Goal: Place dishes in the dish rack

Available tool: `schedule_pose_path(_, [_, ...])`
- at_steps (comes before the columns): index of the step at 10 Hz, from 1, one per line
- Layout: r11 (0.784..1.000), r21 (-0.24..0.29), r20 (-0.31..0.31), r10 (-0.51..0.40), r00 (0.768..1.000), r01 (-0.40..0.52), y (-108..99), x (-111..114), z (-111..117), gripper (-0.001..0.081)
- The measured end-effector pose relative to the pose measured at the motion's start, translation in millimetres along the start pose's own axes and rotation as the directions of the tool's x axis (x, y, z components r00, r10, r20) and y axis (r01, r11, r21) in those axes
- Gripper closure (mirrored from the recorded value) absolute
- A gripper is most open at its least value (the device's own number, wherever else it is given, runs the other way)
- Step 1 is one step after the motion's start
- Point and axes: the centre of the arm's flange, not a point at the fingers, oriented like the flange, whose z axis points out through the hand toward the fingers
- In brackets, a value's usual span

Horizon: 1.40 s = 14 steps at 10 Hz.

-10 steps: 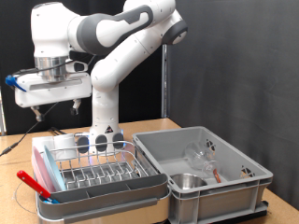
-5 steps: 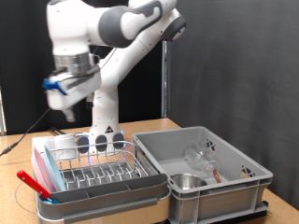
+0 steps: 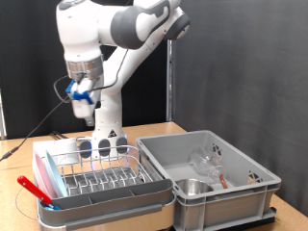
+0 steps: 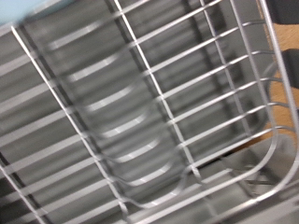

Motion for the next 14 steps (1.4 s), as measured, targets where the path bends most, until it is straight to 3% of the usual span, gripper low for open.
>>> schedule_pose_path(1, [0.993, -0.009, -0.022, -0.12, 0.992, 0.12, 6, -15, 0, -0.0003])
schedule_pose_path(2, [0.972, -0.012, -0.04, -0.233, 0.972, 0.233, 14, -31, 2, -0.0003])
schedule_pose_path(3, [0.937, 0.0, -0.054, -0.35, 0.935, 0.351, 21, -48, 4, -0.0003])
schedule_pose_path(5, [0.835, 0.052, -0.091, -0.543, 0.835, 0.549, 32, -75, 8, -0.0003])
schedule_pose_path(6, [0.858, 0.041, -0.087, -0.508, 0.857, 0.513, 31, -72, 10, -0.0003])
schedule_pose_path(7, [0.844, 0.014, -0.088, -0.533, 0.841, 0.536, 31, -70, 11, -0.0003])
schedule_pose_path(8, [0.781, -0.014, -0.074, -0.624, 0.778, 0.624, 31, -71, 12, -0.0003])
schedule_pose_path(10, [0.614, -0.003, -0.038, -0.789, 0.613, 0.789, 37, -90, 8, -0.0003])
schedule_pose_path(11, [0.519, 0.02, -0.038, -0.854, 0.519, 0.855, 45, -105, 6, -0.0003])
schedule_pose_path(12, [0.411, 0.05, -0.054, -0.909, 0.413, 0.91, 57, -119, 6, -0.0003])
schedule_pose_path(14, [0.223, 0.146, -0.111, -0.964, 0.24, 0.964, 77, -139, 7, -0.0003])
